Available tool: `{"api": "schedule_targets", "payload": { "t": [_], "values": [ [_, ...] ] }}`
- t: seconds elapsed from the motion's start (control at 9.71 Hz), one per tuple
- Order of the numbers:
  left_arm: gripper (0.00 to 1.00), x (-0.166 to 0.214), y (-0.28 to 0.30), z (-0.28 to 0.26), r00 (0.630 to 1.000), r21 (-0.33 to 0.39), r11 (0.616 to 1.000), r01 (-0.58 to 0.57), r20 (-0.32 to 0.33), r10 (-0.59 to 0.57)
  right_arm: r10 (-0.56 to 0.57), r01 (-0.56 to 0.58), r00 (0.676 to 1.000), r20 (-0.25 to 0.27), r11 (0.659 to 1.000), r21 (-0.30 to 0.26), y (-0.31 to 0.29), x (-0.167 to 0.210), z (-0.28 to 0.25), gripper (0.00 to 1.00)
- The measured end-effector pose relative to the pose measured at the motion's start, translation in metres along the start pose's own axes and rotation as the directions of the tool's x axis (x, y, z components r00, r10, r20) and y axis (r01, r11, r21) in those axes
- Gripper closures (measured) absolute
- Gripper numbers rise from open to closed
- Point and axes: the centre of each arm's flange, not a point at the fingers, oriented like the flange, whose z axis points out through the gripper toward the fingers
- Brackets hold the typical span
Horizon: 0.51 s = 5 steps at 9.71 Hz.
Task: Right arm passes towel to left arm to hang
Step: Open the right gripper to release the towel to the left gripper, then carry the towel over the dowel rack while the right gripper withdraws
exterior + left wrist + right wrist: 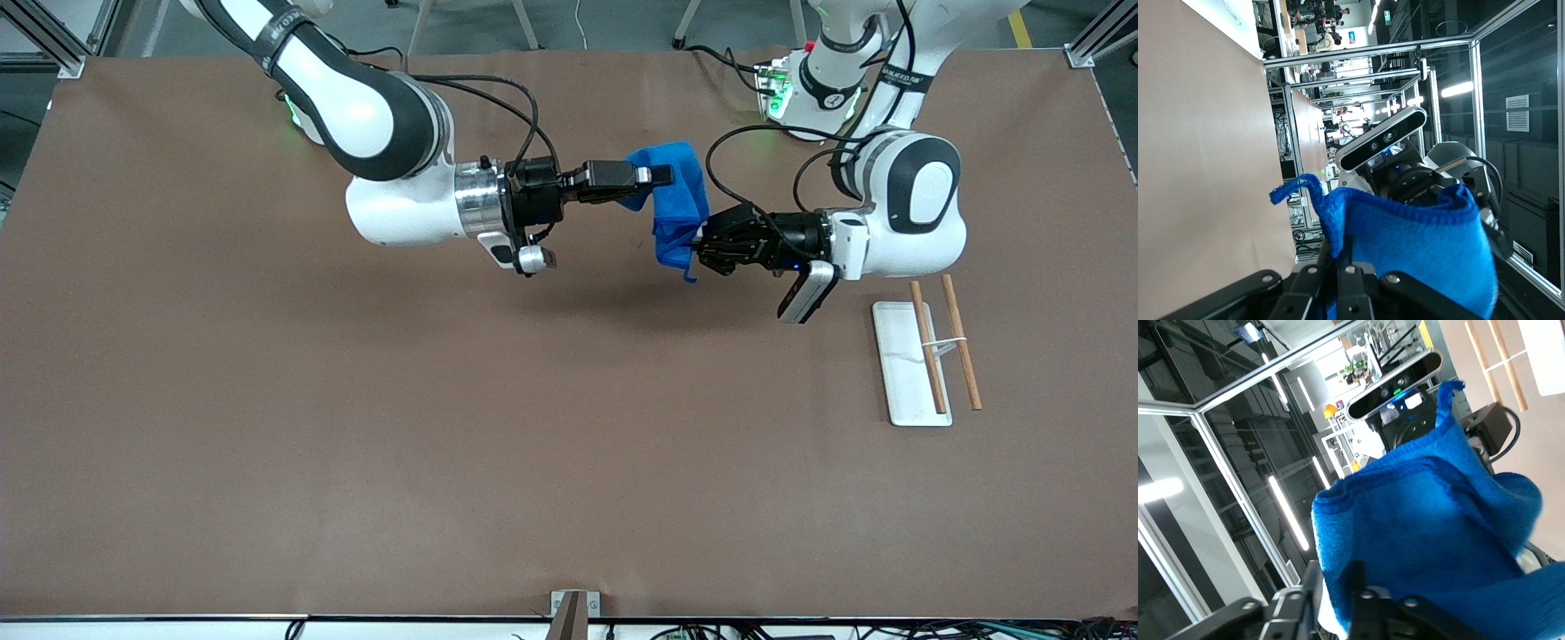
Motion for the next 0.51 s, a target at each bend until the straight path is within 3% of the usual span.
{"api": "schedule_targets", "payload": {
  "t": [0.21,0.41,0.51],
  "values": [
    [0.96,-0.001,-0.004,-0.004,1.0,0.023,1.0,-0.001,0.017,0.0,-0.069,0.064,0.997,-0.041,0.991,-0.121,0.015,0.009,-0.015,0.36],
    [0.96,0.004,-0.004,-0.019,0.998,0.085,0.996,0.008,0.058,-0.013,-0.163,0.132,0.983,-0.085,0.949,-0.288,0.035,0.027,-0.055,0.05],
    [0.96,0.009,-0.001,-0.028,0.997,0.12,0.993,0.01,0.078,-0.02,-0.214,0.163,0.972,-0.097,0.912,-0.377,0.044,0.042,-0.083,0.0]
  ]
}}
